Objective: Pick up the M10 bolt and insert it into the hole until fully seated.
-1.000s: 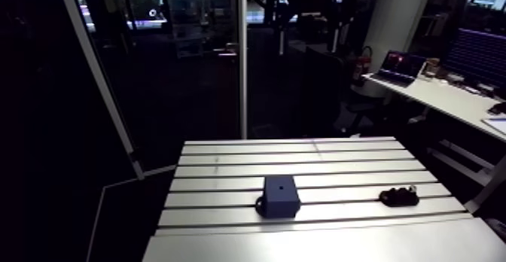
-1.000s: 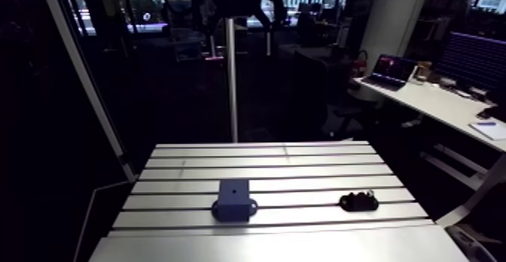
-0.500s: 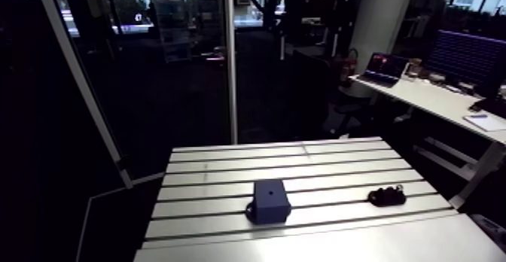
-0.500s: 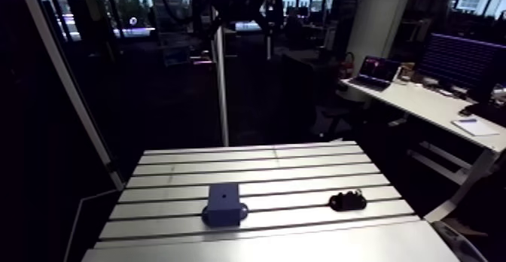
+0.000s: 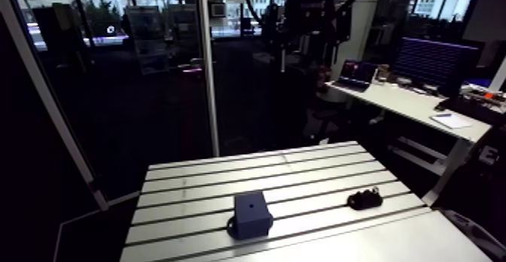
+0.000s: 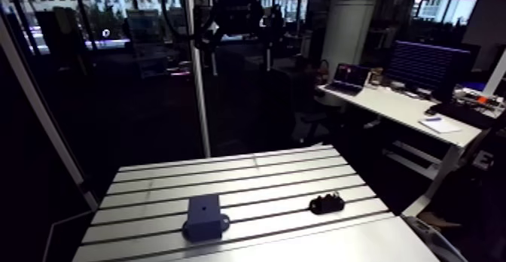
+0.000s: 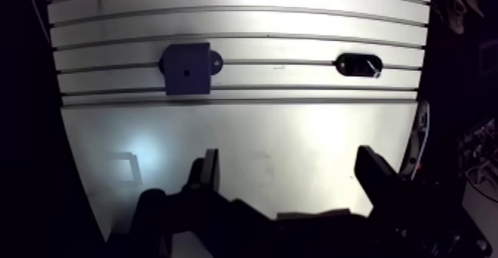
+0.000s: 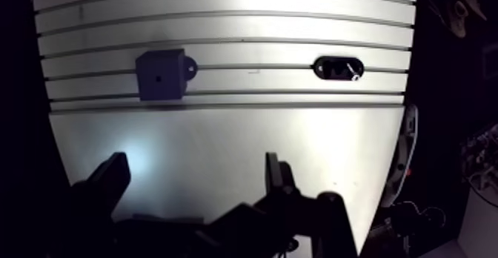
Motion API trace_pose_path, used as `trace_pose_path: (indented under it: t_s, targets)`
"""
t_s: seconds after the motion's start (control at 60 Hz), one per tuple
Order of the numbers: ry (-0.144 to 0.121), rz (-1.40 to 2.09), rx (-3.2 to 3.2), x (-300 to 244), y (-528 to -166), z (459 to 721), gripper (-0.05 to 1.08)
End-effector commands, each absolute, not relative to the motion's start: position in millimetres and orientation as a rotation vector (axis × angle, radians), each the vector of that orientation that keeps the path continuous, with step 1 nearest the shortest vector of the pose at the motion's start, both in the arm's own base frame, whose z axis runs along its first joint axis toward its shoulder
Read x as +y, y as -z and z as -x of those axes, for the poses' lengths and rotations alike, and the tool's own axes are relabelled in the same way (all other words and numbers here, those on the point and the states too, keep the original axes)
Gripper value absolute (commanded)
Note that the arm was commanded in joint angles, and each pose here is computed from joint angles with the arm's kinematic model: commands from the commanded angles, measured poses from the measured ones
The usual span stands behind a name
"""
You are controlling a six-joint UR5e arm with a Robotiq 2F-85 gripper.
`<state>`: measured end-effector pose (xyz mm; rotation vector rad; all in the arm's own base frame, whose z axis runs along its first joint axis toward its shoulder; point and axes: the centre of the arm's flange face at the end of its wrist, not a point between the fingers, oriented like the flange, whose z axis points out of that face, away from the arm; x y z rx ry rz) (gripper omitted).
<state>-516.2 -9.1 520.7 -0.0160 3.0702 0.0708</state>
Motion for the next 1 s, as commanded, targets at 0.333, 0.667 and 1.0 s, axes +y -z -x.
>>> trace_pose_path:
  t_s: [0.333, 0.667, 1.0]
  targets:
    - [-0.117, -0.015, 3.08, 60.7, -499.6, 501.1, 0.01]
    - [-0.143, -0.007, 3.105, 132.7, -450.8, 488.2, 0.01]
    - [-0.167, -0.014, 3.144, 173.6, -405.4, 493.0, 0.01]
